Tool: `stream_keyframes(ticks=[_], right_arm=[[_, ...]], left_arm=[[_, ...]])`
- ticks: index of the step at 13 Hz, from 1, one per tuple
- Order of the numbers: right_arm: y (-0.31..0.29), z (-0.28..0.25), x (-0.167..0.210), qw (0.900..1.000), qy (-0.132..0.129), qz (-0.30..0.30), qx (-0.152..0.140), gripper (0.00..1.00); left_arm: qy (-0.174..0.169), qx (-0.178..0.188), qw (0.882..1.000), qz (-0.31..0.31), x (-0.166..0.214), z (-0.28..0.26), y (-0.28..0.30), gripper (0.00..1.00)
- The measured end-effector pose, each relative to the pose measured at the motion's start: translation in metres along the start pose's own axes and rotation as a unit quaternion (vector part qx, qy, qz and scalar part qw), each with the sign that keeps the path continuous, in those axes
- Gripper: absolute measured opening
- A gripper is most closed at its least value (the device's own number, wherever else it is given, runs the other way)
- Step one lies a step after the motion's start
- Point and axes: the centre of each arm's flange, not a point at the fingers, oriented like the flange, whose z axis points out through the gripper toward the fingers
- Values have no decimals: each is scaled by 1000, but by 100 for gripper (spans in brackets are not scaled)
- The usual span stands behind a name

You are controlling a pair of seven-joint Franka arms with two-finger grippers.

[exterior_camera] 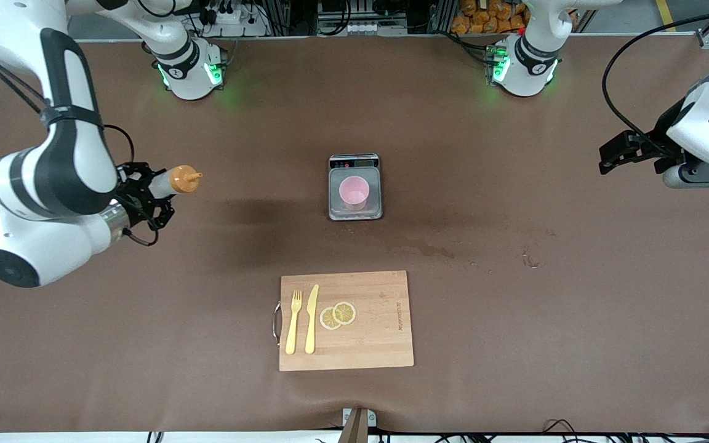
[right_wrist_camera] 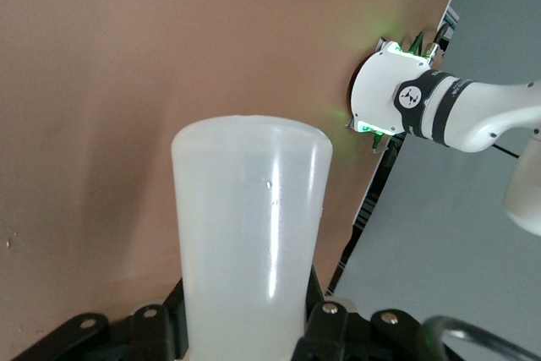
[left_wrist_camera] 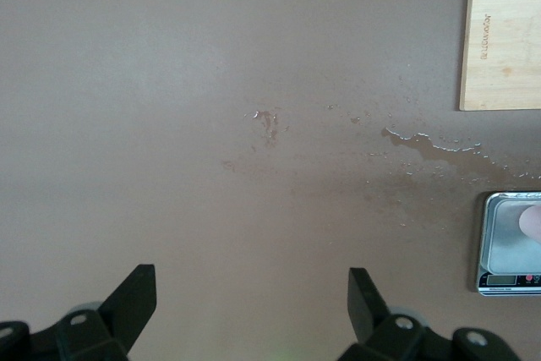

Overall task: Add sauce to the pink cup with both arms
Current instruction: 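Carry the sauce bottle back away from the scale with the right gripper, then lower the sauce bottle upright onto the table with the right gripper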

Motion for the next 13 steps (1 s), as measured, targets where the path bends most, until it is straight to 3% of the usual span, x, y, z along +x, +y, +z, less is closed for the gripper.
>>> stream_keyframes(ticks=[3, 7, 13], right_arm=[[14, -6, 50, 999, -38, -37, 6, 50], [38, -4, 123, 990, -111, -84, 25, 50], [52, 16, 186, 975, -157, -154, 41, 50]], left_arm=[[0, 0, 1000, 0, 0, 0, 0, 100], [0, 0, 1000, -1, 0, 0, -1, 100], [-1, 0, 1000, -1, 0, 1, -1, 100]])
